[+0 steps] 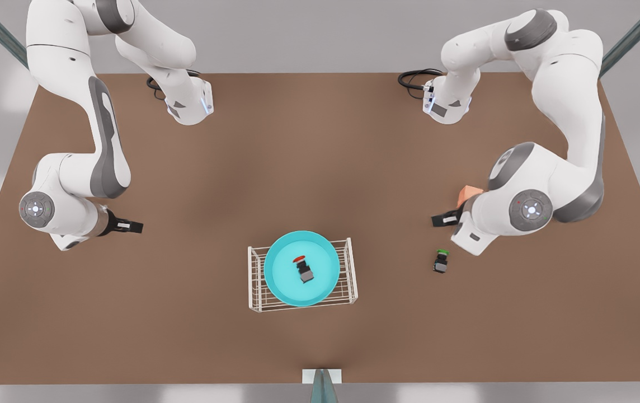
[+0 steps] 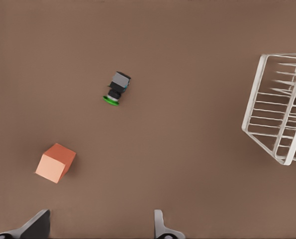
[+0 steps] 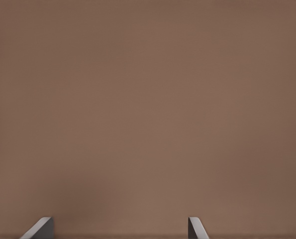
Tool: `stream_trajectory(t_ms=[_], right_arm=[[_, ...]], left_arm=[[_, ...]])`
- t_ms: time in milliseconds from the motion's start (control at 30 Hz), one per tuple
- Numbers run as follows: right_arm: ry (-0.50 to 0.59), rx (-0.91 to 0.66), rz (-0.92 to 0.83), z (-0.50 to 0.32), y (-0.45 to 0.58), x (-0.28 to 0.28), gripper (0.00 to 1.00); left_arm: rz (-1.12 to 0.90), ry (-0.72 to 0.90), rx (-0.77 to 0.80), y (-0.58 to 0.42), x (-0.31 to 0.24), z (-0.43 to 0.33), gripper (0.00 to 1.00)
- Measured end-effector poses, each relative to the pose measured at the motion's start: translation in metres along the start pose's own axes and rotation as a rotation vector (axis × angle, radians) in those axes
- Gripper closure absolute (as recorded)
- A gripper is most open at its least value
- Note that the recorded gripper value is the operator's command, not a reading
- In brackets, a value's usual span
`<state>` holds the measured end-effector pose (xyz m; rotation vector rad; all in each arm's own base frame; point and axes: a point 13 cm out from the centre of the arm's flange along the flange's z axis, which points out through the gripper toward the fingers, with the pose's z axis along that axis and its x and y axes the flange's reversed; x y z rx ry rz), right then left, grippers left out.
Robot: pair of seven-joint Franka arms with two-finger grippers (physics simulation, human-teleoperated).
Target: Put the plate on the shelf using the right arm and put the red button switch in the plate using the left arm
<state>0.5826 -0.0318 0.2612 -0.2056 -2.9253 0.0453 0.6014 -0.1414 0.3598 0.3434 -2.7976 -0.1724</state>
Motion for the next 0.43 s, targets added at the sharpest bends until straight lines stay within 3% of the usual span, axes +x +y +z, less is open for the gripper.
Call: stream_trajectory(t_ms=[33,67,167,433], right_arm=[[0.001,0.0,0.0,0.0,0.0,0.0,0.0],[0.002,0.0,0.0,0.001,0.0,0.0,0.0],[0.005,0.0,0.001,0.002,-0.001,0.0,0.0],[0.023,0.002,0.002,0.003,-0.002,0.005,0.0]], left_arm=[[-0.131,0.027,-0.136,0.055,-0.012,0.028,0.0],[-0.214,0.05,-0.167,0.104,0.007,0.038,0.0],[-0.283,0.047,-0.001,0.172,0.024,0.032,0.0],[0.016,-0.122,0.09,0.077,0.008,0.007,0.0]])
